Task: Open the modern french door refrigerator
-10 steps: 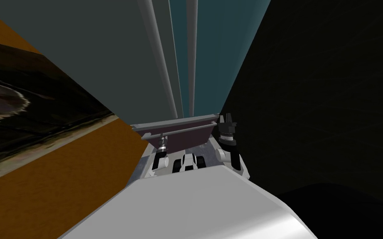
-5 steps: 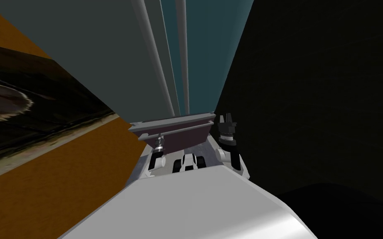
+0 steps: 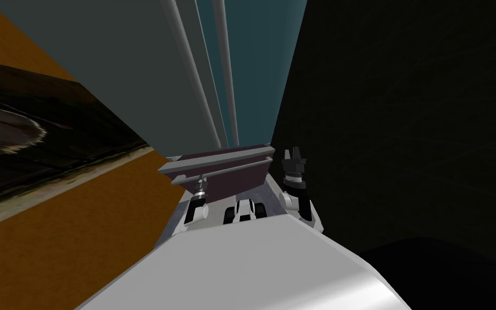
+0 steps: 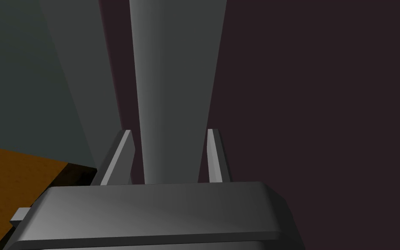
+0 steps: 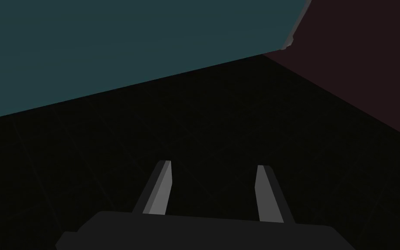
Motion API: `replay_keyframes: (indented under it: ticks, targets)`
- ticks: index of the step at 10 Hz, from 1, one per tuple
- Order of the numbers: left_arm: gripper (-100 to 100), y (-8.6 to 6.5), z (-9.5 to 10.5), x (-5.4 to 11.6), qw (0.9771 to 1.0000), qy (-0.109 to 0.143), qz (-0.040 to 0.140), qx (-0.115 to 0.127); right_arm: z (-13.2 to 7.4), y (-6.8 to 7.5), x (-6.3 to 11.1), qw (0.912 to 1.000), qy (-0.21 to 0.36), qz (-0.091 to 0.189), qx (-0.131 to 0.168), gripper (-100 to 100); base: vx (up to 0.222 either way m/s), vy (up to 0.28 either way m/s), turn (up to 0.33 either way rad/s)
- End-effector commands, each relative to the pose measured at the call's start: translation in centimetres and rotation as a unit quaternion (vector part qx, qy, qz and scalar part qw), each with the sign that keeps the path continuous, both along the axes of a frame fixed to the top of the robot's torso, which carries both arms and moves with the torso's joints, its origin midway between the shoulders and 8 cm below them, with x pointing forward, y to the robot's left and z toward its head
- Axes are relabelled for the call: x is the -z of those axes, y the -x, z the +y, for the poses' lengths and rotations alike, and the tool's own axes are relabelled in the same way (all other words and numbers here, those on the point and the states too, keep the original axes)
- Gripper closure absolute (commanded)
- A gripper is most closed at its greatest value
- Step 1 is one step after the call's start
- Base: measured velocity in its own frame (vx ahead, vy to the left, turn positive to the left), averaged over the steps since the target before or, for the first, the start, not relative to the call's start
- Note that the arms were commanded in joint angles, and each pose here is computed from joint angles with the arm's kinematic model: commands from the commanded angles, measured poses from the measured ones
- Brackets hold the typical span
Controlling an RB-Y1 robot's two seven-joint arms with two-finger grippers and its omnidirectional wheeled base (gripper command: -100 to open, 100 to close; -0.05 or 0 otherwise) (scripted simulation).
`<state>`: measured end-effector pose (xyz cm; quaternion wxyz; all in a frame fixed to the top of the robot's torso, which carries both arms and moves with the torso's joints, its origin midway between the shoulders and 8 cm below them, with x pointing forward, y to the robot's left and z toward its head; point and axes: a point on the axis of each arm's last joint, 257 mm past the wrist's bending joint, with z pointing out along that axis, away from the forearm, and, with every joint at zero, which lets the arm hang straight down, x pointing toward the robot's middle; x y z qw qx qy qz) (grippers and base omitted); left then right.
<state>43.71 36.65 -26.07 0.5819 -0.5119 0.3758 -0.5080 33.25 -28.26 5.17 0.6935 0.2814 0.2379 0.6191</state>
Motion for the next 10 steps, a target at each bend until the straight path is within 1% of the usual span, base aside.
replay_keyframes:
  ticks: [1, 3, 4, 8, 9, 10]
  targets:
    - [100, 0.8, 2.6, 0.8, 0.9999, 0.006, 0.008, -0.005, 0.0, 0.0, 0.0, 1.0000, 0.000, 0.000, 0.000, 0, -0.051, -0.095, -0.049]
    - [100, 1.9, 5.6, 1.0, 0.9999, 0.004, 0.010, -0.012, 0.0, 0.0, 0.0, 1.0000, 0.000, 0.000, 0.000, 0, -0.076, -0.110, -0.078]
    - [100, 1.9, 5.6, 1.0, 0.9999, 0.006, 0.010, -0.011, 0.0, 0.0, 0.0, 1.0000, 0.000, 0.000, 0.000, 0, -0.064, -0.100, 0.003]
    - [100, 4.0, 11.4, 0.7, 0.9996, 0.003, 0.012, -0.024, 0.0, 0.0, 0.0, 1.0000, 0.000, 0.000, 0.000, 0, -0.065, -0.124, -0.066]
    - [100, 4.0, 11.4, 0.7, 0.9996, 0.007, 0.011, -0.024, 0.0, 0.0, 0.0, 1.0000, 0.000, 0.000, 0.000, 0, -0.048, -0.097, -0.007]
    - [100, 4.6, 12.9, 0.5, 0.9996, 0.008, 0.011, -0.027, 0.0, 0.0, 0.0, 1.0000, 0.000, 0.000, 0.000, 0, -0.049, -0.094, -0.041]
